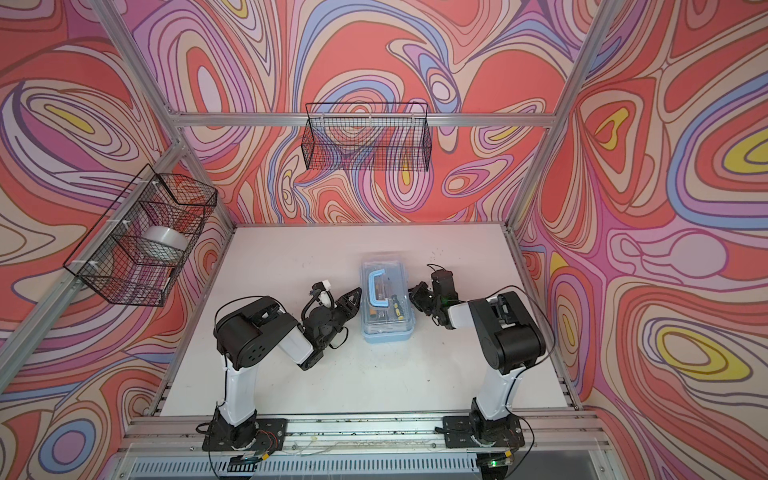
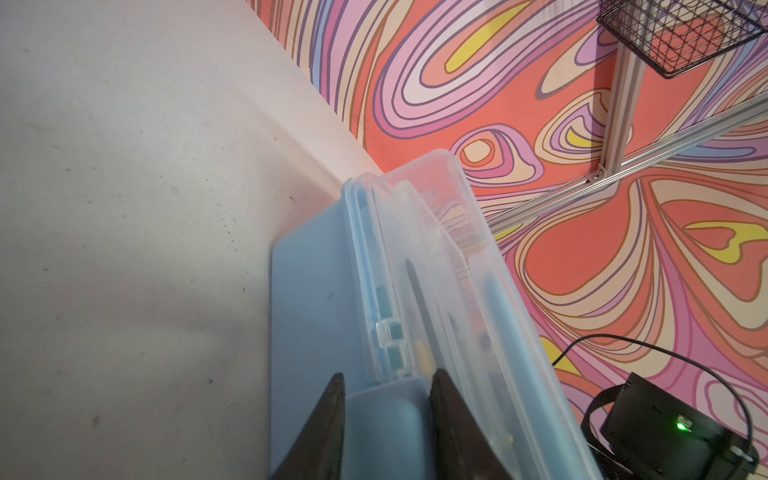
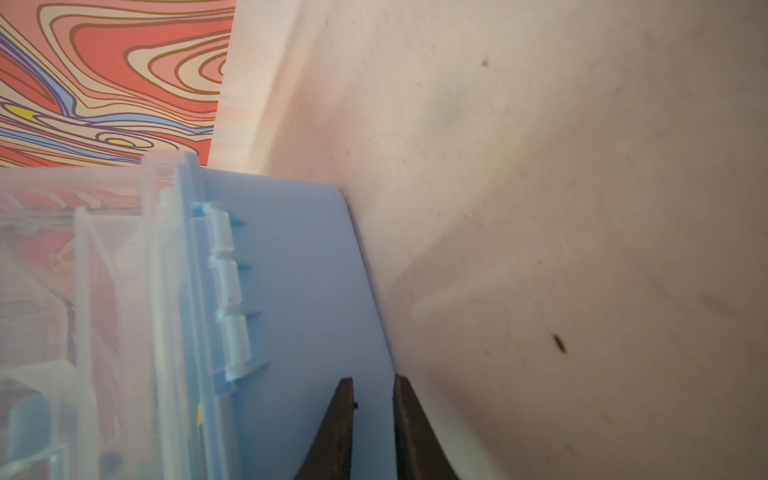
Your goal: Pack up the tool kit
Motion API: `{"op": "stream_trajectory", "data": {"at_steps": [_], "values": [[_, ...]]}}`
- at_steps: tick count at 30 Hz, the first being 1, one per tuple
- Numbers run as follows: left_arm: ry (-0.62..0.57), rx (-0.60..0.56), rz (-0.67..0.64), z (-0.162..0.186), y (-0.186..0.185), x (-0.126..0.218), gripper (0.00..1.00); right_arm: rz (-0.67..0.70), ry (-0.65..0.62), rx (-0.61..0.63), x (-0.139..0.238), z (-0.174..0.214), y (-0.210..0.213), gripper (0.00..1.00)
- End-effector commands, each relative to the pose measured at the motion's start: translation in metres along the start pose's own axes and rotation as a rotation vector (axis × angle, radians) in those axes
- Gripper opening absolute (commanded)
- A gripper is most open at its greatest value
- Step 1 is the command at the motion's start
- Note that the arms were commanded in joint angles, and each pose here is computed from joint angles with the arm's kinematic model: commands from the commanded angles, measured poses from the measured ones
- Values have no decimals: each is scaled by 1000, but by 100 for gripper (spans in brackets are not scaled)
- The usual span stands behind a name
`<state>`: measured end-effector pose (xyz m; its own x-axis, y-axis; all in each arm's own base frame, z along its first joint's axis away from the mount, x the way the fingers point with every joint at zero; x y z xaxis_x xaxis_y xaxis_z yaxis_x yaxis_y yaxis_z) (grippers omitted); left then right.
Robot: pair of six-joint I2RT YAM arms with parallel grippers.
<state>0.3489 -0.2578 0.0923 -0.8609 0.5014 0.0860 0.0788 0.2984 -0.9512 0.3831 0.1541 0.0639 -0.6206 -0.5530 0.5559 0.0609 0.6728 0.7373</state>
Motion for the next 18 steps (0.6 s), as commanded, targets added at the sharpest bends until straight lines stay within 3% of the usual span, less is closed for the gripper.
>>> {"op": "stream_trajectory", "data": {"at_steps": [1,7,10,15,18], "values": [[276,-54,-47,53,14,10,38,-154,158,91,5,41,49,20],[265,-62,-35,49,8,12,43,-136,167,94,6,44,50,20],[250,-74,-20,43,2,14,48,-42,145,136,9,38,42,20],[205,-122,-24,17,-9,26,72,87,55,253,23,12,42,22],[175,-182,-57,-3,-19,31,77,129,27,290,30,-3,44,23]]}}
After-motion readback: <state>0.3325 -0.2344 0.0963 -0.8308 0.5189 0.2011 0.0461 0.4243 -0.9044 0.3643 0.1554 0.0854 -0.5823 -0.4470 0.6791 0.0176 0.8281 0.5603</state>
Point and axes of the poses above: each gripper's point midway between its finger pads, its own x axis back along the fingers, its own y axis along the line the jaws close on, z = x × y, the point moved 3 cm from there along x, back along the fingers, and after that the axes turned 12 degrees about x, right-handed, at the moved point
